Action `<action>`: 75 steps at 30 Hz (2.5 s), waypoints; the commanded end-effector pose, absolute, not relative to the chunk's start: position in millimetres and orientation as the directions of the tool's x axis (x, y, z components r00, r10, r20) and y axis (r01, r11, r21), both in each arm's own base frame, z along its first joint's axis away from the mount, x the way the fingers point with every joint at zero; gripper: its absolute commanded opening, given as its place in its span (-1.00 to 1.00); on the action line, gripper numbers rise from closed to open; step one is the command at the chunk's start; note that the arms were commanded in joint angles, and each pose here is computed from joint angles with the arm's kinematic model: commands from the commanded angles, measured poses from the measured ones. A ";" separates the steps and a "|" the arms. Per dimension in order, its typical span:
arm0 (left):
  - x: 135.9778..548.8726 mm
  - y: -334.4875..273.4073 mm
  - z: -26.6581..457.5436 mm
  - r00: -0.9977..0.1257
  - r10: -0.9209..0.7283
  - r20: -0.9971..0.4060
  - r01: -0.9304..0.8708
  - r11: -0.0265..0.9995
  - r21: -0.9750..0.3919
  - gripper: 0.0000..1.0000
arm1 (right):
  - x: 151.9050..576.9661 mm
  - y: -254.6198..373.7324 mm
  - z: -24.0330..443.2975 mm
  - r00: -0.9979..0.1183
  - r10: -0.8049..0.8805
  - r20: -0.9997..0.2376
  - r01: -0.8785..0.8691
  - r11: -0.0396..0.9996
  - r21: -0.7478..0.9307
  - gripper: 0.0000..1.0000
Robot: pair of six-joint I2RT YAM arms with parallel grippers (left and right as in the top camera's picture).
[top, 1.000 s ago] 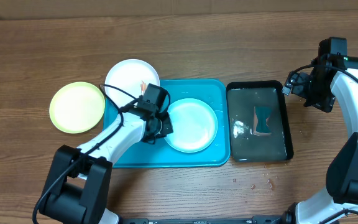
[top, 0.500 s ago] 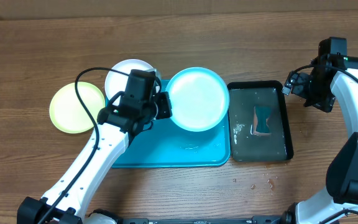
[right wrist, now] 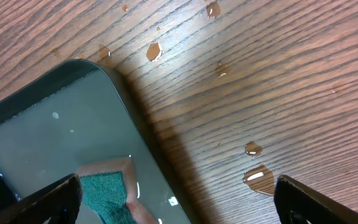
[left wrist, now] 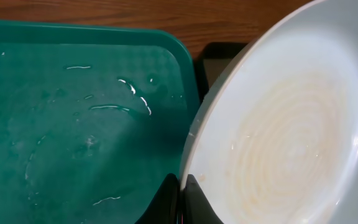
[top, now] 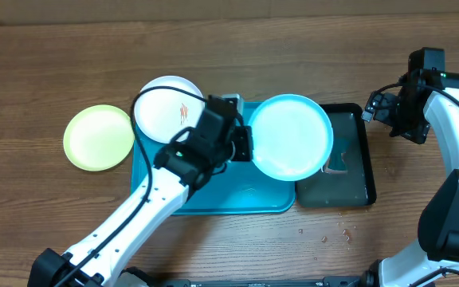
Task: Clean dirty plates on tray and stack at the side
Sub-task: 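Lift the light-blue plate with left gripper and swing it right, then tilt light-blue plate over the black tray to drain it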
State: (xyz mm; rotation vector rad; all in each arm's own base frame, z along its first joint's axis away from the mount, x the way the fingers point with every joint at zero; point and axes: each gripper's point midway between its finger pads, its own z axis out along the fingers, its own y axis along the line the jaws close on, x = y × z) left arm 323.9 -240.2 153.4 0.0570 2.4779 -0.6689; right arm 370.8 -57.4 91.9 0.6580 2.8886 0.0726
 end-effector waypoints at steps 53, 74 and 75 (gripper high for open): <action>303.4 -332.9 287.4 -0.252 0.656 -0.711 -0.032 0.729 0.684 -0.92 | 371.4 -58.7 94.7 -0.880 0.443 -0.171 0.434 0.896 0.092 1.00; 304.7 -343.1 279.7 -0.253 0.620 -0.743 0.029 0.772 0.635 -0.92 | 371.4 -58.7 94.7 -0.880 0.443 -0.171 0.434 0.896 0.092 1.00; 306.7 -343.4 276.2 -0.261 0.604 -0.753 0.042 0.786 0.616 -0.92 | 371.4 -58.7 94.7 -0.880 0.443 -0.171 0.434 0.896 0.092 1.00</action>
